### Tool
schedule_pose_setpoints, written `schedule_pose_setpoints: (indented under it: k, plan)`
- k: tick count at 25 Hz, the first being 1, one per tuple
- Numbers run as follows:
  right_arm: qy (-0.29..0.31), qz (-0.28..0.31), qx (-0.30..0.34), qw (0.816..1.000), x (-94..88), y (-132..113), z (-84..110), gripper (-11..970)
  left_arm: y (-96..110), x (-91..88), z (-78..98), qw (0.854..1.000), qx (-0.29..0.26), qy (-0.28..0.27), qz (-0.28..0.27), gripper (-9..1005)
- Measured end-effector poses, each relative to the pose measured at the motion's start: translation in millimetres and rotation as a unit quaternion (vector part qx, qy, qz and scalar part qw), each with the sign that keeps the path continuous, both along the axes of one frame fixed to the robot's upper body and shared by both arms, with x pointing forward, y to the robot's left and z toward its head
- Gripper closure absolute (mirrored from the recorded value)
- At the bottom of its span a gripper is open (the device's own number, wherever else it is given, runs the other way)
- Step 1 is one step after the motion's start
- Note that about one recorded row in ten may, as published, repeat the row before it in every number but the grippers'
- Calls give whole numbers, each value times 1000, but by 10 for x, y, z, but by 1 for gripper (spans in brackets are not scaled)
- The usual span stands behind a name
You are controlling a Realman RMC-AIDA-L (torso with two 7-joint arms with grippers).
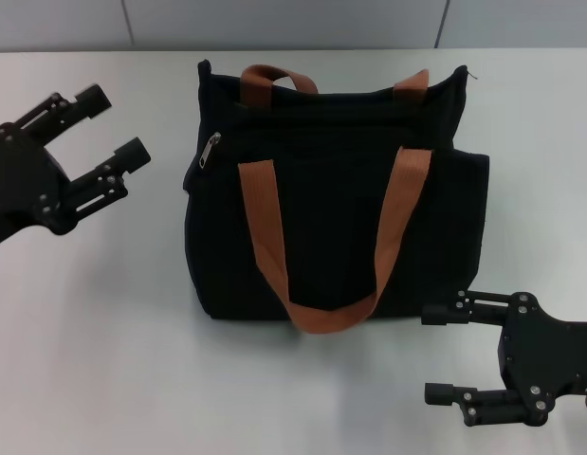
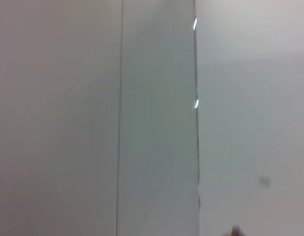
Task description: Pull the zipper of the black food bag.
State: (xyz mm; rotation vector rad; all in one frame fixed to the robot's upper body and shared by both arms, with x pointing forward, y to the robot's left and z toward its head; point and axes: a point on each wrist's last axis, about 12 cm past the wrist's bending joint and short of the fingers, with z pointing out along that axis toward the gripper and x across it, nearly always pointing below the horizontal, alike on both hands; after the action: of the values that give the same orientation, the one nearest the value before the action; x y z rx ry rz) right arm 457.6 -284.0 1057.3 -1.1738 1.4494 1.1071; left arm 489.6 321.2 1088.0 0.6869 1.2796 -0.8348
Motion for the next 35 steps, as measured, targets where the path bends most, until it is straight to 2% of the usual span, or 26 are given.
schedule_pose_setpoints:
  k: [5, 8, 20, 27, 28, 35]
  plan:
    - [1, -1, 1, 1000, 0, -1, 1, 201, -8, 197, -47, 995, 89, 37, -27, 274]
    - [4, -1, 1, 1000, 1, -3, 2, 201, -163, 307, -73, 988, 132, 44, -59, 275]
    - [6, -3, 0, 1000, 4, -15, 5, 201, -373, 608, -137, 981, 192, 27, -7, 280]
    - [6, -3, 0, 1000, 3, -15, 6, 201, -420, 601, -132, 981, 196, 9, -14, 284]
    - [6, -3, 1, 1000, 5, -15, 7, 201, -443, 576, -134, 980, 197, -10, -20, 284]
    - [6, -3, 0, 1000, 25, -17, 22, 200, -411, 526, -106, 984, 174, -30, -8, 524]
